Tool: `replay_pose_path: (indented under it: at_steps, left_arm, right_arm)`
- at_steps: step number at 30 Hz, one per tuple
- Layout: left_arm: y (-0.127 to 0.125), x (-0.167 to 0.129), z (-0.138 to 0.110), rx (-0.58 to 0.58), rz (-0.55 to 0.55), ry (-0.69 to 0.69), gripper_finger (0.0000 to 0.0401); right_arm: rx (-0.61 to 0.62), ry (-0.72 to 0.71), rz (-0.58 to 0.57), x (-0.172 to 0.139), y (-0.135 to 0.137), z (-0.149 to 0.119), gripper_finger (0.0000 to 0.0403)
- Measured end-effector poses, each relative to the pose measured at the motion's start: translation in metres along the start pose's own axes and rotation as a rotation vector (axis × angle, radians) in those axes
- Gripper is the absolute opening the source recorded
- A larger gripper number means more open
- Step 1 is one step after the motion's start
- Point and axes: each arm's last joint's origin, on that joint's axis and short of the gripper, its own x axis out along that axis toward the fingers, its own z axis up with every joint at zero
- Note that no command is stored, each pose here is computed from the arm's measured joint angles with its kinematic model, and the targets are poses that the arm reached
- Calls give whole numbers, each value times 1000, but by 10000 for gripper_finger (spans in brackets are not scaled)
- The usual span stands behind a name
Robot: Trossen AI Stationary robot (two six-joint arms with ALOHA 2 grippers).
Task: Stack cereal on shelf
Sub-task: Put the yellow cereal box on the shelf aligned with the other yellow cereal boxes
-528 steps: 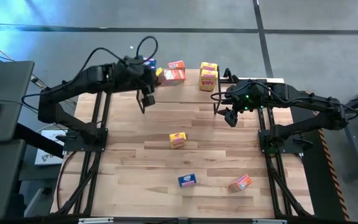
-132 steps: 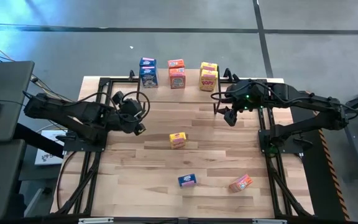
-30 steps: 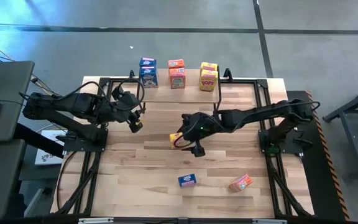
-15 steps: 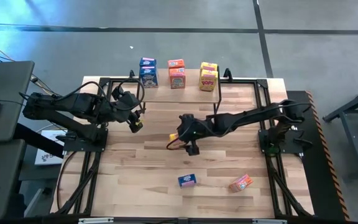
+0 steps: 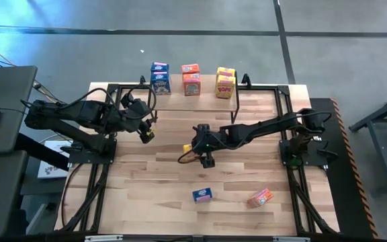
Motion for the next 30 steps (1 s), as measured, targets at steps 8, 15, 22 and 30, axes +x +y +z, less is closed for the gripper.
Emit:
replay_pose_path:
  at_steps: [8,15,22,30]
  left_arm:
    - [0,0,0,0,0,0,158]
    - [0,0,0,1,0,1,158]
    - [0,0,0,1,0,0,158]
    - [0,1,0,2,0,2,158]
  right_arm:
    - [1,8,6,0,0,-1,314]
    - [0,18,12,0,1,-2,283]
    - [0,18,12,0,1,-2,248]
    - [0,18,12,0,1,-2,215]
